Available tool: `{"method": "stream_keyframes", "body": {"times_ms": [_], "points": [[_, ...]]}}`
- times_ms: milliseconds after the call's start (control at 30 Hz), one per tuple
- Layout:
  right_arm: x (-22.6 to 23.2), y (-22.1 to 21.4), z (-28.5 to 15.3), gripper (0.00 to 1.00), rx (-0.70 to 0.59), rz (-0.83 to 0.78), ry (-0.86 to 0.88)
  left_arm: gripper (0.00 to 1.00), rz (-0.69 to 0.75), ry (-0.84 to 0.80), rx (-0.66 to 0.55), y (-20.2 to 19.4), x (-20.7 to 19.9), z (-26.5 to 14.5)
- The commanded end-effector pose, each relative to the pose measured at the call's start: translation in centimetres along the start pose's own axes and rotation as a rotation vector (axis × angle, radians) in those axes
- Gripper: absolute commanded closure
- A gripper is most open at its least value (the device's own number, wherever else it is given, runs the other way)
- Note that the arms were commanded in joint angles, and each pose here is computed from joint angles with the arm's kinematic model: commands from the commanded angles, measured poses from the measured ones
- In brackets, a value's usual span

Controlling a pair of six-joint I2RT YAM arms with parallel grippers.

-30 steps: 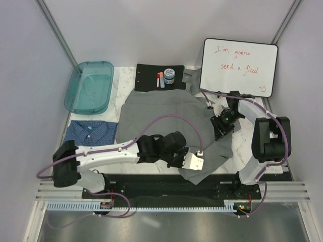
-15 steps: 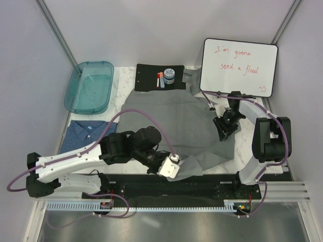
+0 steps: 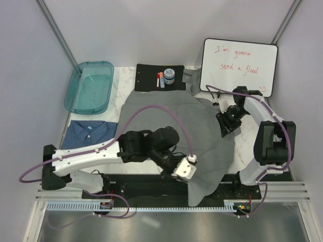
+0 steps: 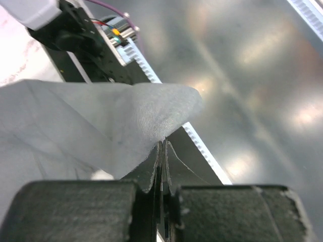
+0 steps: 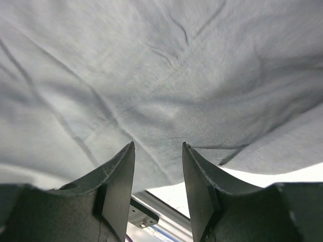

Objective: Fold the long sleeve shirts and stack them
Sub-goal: Flatten the shirt out

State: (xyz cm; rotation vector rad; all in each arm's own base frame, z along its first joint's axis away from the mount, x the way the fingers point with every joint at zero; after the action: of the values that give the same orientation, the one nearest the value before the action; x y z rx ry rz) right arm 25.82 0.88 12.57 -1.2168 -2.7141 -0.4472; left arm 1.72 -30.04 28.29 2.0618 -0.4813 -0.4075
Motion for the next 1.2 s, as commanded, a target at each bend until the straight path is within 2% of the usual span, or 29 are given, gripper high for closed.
{"method": "stream_keyframes", "body": {"times_ms": [0,33,133,167,233,300,367,500,567,700,733,767,800,833,867,900,1000,1167], "points": [[1.0,2.0,-3.0,0.50,-0.113,-0.042,0.019,0.98,0.018,0.078,-0.099,4.0,3.9,1.9],[1.2,1.9,-3.2,0.50,-0.108,-0.041,0.031,0.98,0.019,0.091,-0.119,4.2,4.7,2.0],[1.6,2.2,-3.8,0.50,-0.132,-0.042,0.042,0.98,-0.129,0.148,-0.126,2.0,8.1,1.8],[1.8,2.2,-3.9,0.50,-0.136,-0.042,0.048,0.98,-0.242,0.191,-0.110,-0.1,9.7,1.3],[2.1,2.2,-4.1,0.49,-0.140,-0.041,0.062,0.98,-0.319,0.246,-0.092,-2.7,11.1,1.1],[2.4,2.2,-4.0,0.49,-0.135,-0.049,0.074,0.98,-0.407,0.319,-0.018,-7.5,11.8,1.0],[2.6,1.9,-3.5,0.49,-0.115,-0.064,0.077,0.98,-0.448,0.331,0.044,-11.6,11.1,0.8],[2.0,1.2,-2.2,0.50,-0.078,-0.058,0.053,0.98,-0.399,0.396,0.165,-16.8,9.3,0.5],[0.9,0.1,-1.1,0.51,0.003,-0.024,-0.011,0.98,-0.415,0.414,0.225,-18.9,8.5,0.4],[-0.1,-2.5,1.0,0.57,0.149,-0.010,-0.062,0.98,-0.416,0.400,0.259,-20.5,7.2,0.2],[0.3,-3.4,1.4,0.57,0.180,-0.009,-0.053,0.95,-0.415,0.390,0.262,-20.4,6.9,0.1],[0.4,-3.8,1.4,0.58,0.191,-0.017,-0.054,0.87,-0.418,0.387,0.255,-19.8,6.9,-0.1],[0.7,-4.1,1.1,0.59,0.196,-0.027,-0.063,0.74,-0.435,0.373,0.268,-19.6,6.3,-0.4],[0.8,-4.3,1.0,0.59,0.200,-0.043,-0.065,0.68,-0.438,0.364,0.271,-19.2,6.1,-0.7],[0.8,-4.3,0.7,0.59,0.197,-0.052,-0.069,0.55,-0.423,0.388,0.260,-18.3,6.4,-1.3],[1.3,-4.4,0.2,0.59,0.192,-0.059,-0.052,0.51,-0.426,0.406,0.252,-18.0,6.6,-1.9],[1.6,-3.6,-1.5,0.63,0.168,-0.108,-0.034,0.50,-0.438,0.514,0.195,-16.7,8.1,-5.0],[0.3,1.5,-4.3,0.61,-0.081,-0.053,-0.114,0.50,-0.529,0.716,0.196,-18.9,12.6,-9.6]]}}
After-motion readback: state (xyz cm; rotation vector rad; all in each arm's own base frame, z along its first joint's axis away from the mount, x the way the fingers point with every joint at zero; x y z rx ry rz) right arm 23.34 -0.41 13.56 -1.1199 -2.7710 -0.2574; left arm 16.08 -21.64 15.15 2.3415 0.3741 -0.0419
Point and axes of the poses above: each gripper's point midway between its finger pads, its own z axis out along the fingers, its own x axis along the line the jaws close on, y = z × x, the point moved 6 cm from there along -z, back along the fingers, and after that the axes turned 9 degrees about -z, right-handed, at the moved point
